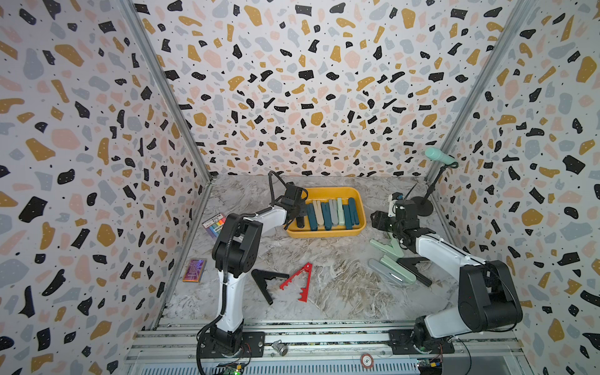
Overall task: Put the pruning pliers into the storage box
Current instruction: Place the pruning pliers in the storage box.
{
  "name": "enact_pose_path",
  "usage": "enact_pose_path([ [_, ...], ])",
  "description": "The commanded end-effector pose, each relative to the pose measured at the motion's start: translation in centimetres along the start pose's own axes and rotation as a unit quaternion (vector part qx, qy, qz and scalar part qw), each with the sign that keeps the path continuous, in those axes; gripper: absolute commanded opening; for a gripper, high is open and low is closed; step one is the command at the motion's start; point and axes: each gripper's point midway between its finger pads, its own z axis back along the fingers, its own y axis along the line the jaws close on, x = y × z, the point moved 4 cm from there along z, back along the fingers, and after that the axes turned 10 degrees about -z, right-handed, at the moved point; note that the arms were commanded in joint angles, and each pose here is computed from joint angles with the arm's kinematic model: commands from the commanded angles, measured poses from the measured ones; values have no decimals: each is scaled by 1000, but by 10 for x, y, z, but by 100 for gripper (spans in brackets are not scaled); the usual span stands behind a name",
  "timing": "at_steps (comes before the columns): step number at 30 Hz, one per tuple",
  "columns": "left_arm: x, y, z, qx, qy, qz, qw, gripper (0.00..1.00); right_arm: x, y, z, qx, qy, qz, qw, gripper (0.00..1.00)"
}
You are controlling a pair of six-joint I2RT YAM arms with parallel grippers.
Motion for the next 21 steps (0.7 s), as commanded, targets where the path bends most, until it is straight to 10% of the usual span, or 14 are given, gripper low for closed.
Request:
enact_pose_path([
  [1,-3,14,1,33,4,-15,999,12,11,3,9,-1,-16,3,1000,73],
  [21,-12,9,-23,23,36,-18,999,49,11,2,10,-2,-17,3,1000,73],
])
